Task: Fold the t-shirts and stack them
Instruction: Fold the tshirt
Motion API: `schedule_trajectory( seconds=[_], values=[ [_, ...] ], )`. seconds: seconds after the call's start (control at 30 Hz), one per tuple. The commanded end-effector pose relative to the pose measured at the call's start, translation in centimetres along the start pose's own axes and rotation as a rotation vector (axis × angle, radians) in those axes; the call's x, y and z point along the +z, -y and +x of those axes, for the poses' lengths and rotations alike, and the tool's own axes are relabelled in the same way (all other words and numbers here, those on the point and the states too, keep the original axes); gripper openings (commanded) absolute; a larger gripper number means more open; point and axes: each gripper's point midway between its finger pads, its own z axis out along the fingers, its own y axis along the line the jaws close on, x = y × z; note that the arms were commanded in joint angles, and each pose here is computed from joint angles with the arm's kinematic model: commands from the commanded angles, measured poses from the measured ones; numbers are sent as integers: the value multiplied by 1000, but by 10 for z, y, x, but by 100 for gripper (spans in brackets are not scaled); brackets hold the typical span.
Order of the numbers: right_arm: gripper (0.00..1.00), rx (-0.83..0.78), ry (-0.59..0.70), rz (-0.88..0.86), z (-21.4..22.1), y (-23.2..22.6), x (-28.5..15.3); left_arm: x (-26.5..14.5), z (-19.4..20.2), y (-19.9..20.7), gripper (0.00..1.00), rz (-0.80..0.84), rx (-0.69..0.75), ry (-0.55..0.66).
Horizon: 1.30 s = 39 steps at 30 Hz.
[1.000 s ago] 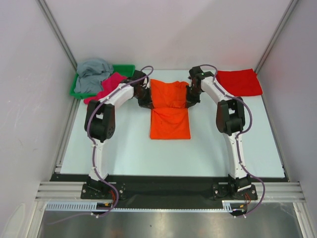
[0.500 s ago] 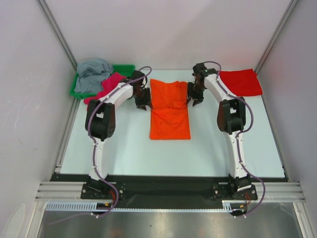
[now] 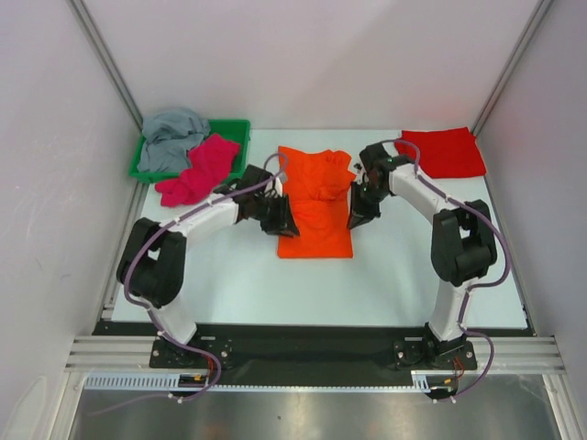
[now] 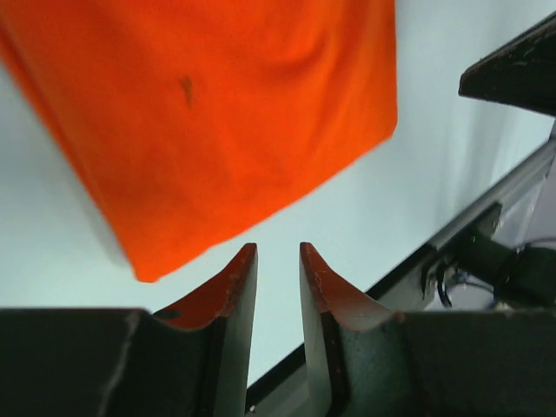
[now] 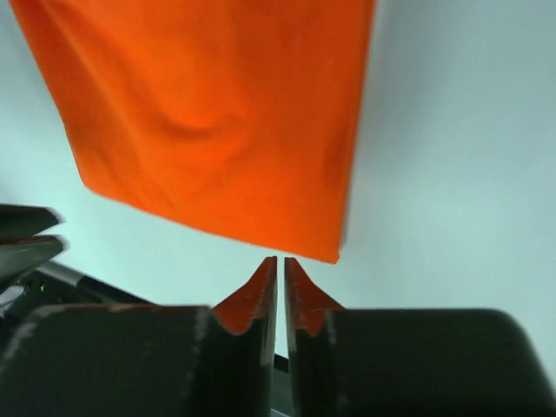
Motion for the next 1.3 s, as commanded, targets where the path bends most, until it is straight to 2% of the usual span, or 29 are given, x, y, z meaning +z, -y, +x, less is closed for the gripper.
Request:
schedule_trajectory(
  seconds=[0.0, 0.17, 0.3, 0.57, 0.67, 0.77, 0.8, 0.9, 0.93, 1.0, 1.03, 1.13, 1.27],
  values=[
    [10, 39, 21, -137, 8, -21, 7, 16, 17, 21, 31, 151, -38, -21],
    [2, 98, -23, -208, 25, -21, 36, 34, 22, -2, 23, 94, -52, -41],
    [1, 105, -56, -135, 34, -4, 53, 42, 32, -26, 18, 50, -127, -70],
    [2, 87, -87, -73, 64, 18, 53, 39, 82, -59, 19, -20, -148, -124],
    [2, 77, -75, -58, 68, 21, 46, 31, 88, -57, 20, -7, -134, -109],
    [3, 65, -54, -61, 69, 19, 34, 18, 82, -49, 24, 5, -104, -73],
    [4, 60, -51, -65, 70, 18, 31, 13, 82, -48, 28, -2, -101, -70],
    [11, 59, -38, -84, 76, 15, 20, -2, 80, -43, 39, -9, -83, -42],
    [19, 62, -48, -85, 82, 17, 20, -5, 81, -42, 43, -13, -85, -37],
    [28, 63, -44, -107, 85, 15, 17, -11, 80, -42, 51, -21, -89, -26],
    [39, 64, -43, -111, 86, 15, 18, -11, 81, -43, 53, -24, -101, -27],
    [55, 103, -43, -138, 89, 20, 21, -9, 82, -48, 70, -37, -142, -24],
    [56, 141, -53, -169, 88, 25, 30, 1, 81, -55, 72, -6, -206, -25]
  ],
)
